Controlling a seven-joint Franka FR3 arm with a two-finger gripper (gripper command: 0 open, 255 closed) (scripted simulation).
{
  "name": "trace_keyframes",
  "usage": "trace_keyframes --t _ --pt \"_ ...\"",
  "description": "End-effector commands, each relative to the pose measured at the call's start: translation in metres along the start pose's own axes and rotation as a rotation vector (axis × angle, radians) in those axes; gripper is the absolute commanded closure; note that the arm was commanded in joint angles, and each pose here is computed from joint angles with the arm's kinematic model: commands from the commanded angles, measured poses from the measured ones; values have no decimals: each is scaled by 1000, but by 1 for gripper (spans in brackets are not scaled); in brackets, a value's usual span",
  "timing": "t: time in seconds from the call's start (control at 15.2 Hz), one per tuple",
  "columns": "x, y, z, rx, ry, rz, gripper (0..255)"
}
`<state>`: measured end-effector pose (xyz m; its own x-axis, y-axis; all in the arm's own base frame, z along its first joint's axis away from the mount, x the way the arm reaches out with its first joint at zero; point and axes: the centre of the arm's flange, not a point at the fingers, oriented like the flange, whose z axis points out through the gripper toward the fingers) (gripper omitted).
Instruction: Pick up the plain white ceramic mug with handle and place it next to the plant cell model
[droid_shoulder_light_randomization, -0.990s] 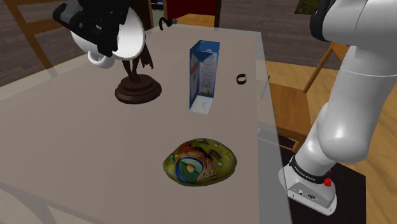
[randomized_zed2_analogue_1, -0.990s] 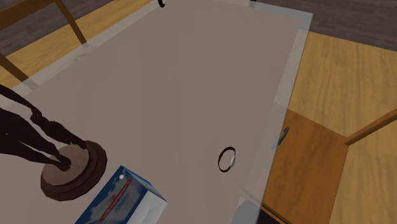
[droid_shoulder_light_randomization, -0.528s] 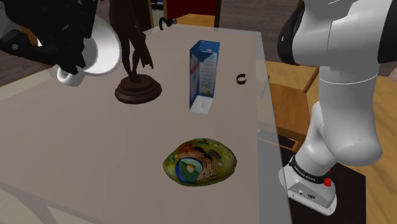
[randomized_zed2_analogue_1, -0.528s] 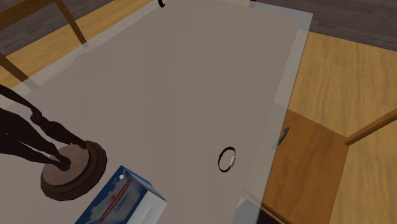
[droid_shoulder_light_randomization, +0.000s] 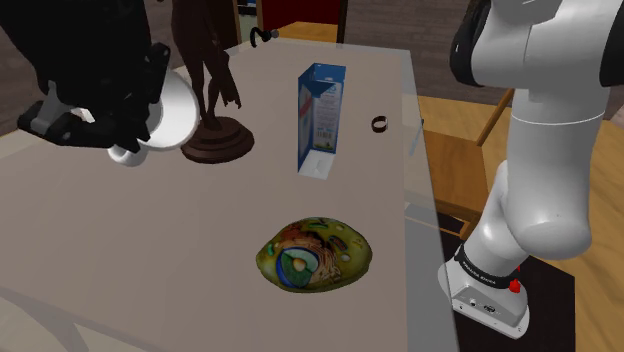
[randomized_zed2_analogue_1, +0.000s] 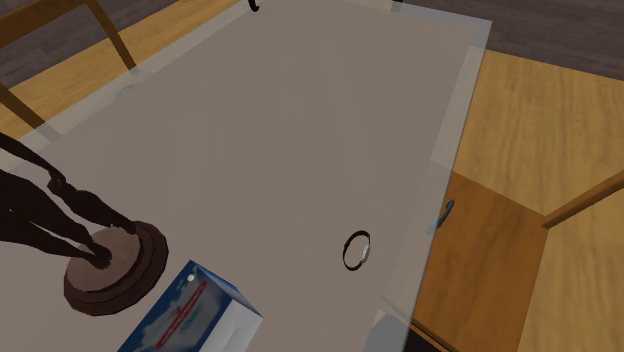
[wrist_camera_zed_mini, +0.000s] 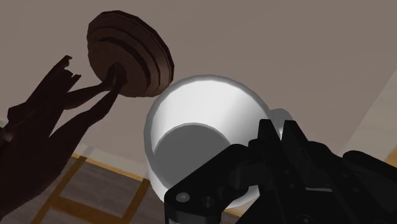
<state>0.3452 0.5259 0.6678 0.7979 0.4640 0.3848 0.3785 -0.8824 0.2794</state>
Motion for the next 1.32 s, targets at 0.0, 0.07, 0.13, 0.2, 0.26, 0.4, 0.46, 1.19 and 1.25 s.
trace_keyframes --t 0.0,0.07,0.13,0.2,0.26,0.4,0.46,1.19,1.25 --pt "-4 -4 9 0 1 0 255" --pt "-6 -6 14 0 1 0 255" --pt "-8 -7 18 0 1 0 255" --pt "-10 -9 23 0 1 0 255" --pt "-12 -10 28 0 1 0 255" --pt "-16 -13 37 0 1 0 255" --pt "-18 -15 42 0 1 0 255" --pt "-40 -31 93 0 1 0 255" --pt "-42 -32 97 0 1 0 255"
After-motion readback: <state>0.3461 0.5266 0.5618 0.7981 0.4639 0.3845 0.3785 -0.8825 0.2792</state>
